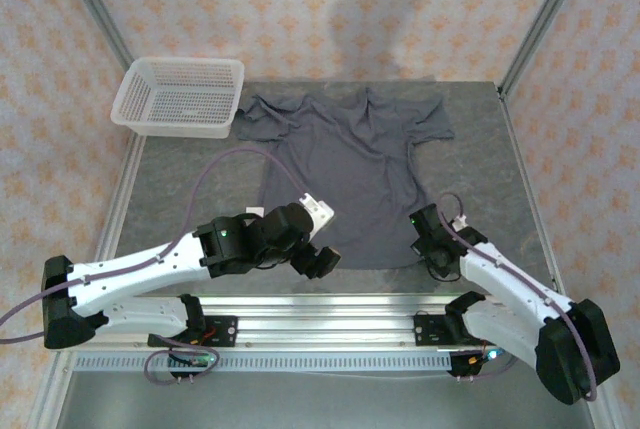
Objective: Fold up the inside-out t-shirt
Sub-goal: Turn the T-shirt inside out at the center of the table.
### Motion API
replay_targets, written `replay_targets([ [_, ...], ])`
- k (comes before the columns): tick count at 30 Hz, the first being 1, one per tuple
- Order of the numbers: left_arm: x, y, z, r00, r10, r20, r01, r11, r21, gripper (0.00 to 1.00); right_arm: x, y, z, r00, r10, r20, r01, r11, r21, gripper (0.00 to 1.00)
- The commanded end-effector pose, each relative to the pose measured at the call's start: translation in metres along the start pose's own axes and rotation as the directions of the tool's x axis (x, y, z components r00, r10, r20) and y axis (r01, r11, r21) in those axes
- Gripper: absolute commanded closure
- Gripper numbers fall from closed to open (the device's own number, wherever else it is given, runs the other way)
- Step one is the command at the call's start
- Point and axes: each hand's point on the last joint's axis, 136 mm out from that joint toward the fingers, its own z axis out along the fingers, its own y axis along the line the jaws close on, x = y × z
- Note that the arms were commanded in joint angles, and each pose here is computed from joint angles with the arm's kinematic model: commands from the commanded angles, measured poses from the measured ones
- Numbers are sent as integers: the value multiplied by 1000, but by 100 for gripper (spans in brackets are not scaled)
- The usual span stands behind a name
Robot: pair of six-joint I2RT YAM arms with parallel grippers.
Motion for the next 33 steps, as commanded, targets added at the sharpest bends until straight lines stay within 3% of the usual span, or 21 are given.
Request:
replay_targets([
  [1,-4,3,-1,1000,-11,27,11,1000,-18,11,-7,4,-8,999,-11,30,12,1000,-15,100],
  [6,1,-10,19,1000,-15,13,15,999,39,11,-9,22,-20,1000,14,15,-12,995,-99,100],
  [12,-13,-27,64,992,-35,122,22,994,109,12,-32,50,-57,994,95,54,-82,974,-212,100],
  [20,-34,-28,136,985,-32,171,30,999,17,9,-53,68,-82,987,137,83,-110,956,-272,100],
  [24,-29,-2,170,986,-43,161,67,987,-145,9,-53,68,-85,986,154,70,-128,950,-284,100],
  [27,-23,13,187,988,-33,153,62,981,-184,12,-55,66,-88,985,158,72,-132,949,-285,100],
  [33,-4,75,195,988,-112,102,139,940,-313,19,-61,59,-94,982,168,87,-137,949,-284,100],
])
